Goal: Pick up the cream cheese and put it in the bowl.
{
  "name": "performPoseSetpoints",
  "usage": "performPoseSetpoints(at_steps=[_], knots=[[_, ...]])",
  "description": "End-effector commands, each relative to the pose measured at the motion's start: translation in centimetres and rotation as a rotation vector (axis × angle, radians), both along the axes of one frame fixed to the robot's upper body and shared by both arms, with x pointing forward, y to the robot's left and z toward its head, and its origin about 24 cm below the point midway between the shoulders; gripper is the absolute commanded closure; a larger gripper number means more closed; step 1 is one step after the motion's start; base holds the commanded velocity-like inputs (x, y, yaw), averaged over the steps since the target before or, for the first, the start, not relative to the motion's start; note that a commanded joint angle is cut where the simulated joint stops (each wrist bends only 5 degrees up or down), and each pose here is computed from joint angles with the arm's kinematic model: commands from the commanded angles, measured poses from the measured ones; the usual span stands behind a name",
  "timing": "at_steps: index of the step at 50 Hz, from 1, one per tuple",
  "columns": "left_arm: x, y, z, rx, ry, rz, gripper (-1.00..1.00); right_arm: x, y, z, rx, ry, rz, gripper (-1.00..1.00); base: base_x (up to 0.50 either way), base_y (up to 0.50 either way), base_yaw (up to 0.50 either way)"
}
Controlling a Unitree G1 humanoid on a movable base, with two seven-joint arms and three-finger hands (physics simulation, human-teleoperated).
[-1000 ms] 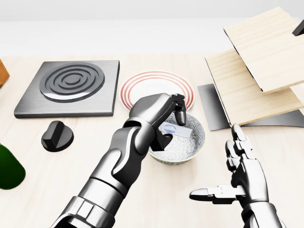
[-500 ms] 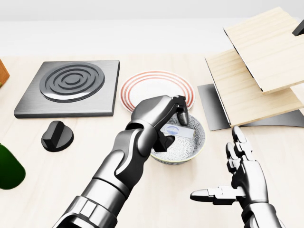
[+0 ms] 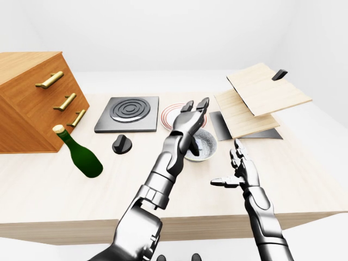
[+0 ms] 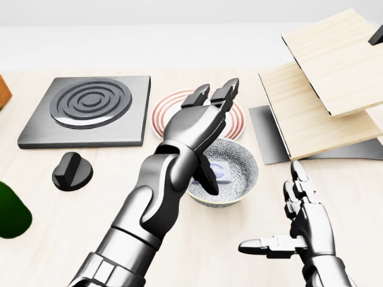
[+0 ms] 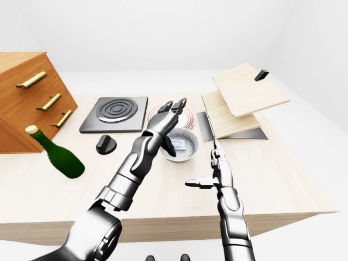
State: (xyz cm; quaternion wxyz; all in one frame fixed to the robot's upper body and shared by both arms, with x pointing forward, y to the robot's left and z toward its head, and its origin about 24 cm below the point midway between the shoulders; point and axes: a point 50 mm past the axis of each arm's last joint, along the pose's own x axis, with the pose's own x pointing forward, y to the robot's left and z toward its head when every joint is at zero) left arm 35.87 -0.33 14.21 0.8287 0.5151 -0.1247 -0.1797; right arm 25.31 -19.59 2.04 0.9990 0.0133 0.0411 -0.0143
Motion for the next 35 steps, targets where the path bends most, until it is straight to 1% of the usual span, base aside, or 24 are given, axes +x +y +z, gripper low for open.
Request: performPoseSetpoints(at_steps=[1,4,6,11,13,14,16,18,19,21,23,25,27,30,34,35], knots=[[-1.2,0.3,1.8,0.016,-0.065,-0.024,-1.00,0.0,0.1,0.0,-0.007,0.002,0.001,-1.00,0.00,0.00,0.00],[-1.9,0.9,2.1,0.010,-0.082,-0.022,-1.00,-0.1,0.2,0.1,-0.018,0.001,0.005,-1.00,0.00,0.00,0.00],[-2.3,1.7,2.3,-0.014,-0.091,-0.011,-1.00,-0.1,0.3,0.3,-0.025,0.000,0.005,-1.00,0.00,0.00,0.00],[-4.1,4.7,2.9,-0.102,-0.122,0.021,-1.00,-0.3,0.6,1.5,-0.041,-0.018,0.005,-1.00,0.00,0.00,0.00],[-4.7,5.9,3.4,-0.161,-0.144,0.031,-1.00,-0.3,0.8,2.2,-0.047,-0.028,0.006,-1.00,0.00,0.00,0.00],[-5.0,6.3,3.6,-0.174,-0.150,0.030,-1.00,-0.2,0.8,2.5,-0.051,-0.039,0.003,-1.00,0.00,0.00,0.00],[-5.6,7.3,3.9,-0.219,-0.165,0.033,-1.00,-0.2,1.0,3.4,-0.056,-0.080,0.008,-1.00,0.00,0.00,0.00],[-6.2,8.5,4.4,-0.283,-0.202,0.047,-1.00,-0.1,1.4,4.6,-0.066,-0.131,0.019,-1.00,0.00,0.00,0.00],[-6.4,8.9,4.4,-0.286,-0.210,0.050,-1.00,-0.1,1.6,5.2,-0.064,-0.155,0.024,-1.00,0.00,0.00,0.00],[-7.0,9.6,4.7,-0.335,-0.226,0.050,-1.00,-0.2,2.0,6.2,-0.061,-0.200,0.040,-1.00,0.00,0.00,0.00],[-7.6,10.6,5.0,-0.416,-0.245,0.055,-1.00,-0.3,2.5,7.3,-0.071,-0.247,0.044,-1.00,0.00,0.00,0.00],[-8.3,11.5,4.9,-0.466,-0.251,0.055,-1.00,-0.1,2.8,8.3,-0.087,-0.290,0.040,-1.00,0.00,0.00,0.00],[-8.9,11.9,5.1,-0.485,-0.272,0.057,-1.00,-0.2,3.0,9.3,-0.097,-0.331,0.044,-1.00,0.00,0.00,0.00],[-9.8,12.3,6.0,-0.545,-0.316,0.032,-1.00,-0.5,3.4,11.5,-0.100,-0.431,0.041,-1.00,0.00,0.00,0.00],[-11.0,12.9,7.3,-0.582,-0.383,0.009,-1.00,-1.0,3.8,14.0,-0.113,-0.543,0.041,-1.00,0.00,0.00,0.00],[-11.3,13.3,7.6,-0.588,-0.397,0.009,-1.00,-1.3,4.1,15.0,-0.118,-0.590,0.044,-1.00,0.00,0.00,0.00]])
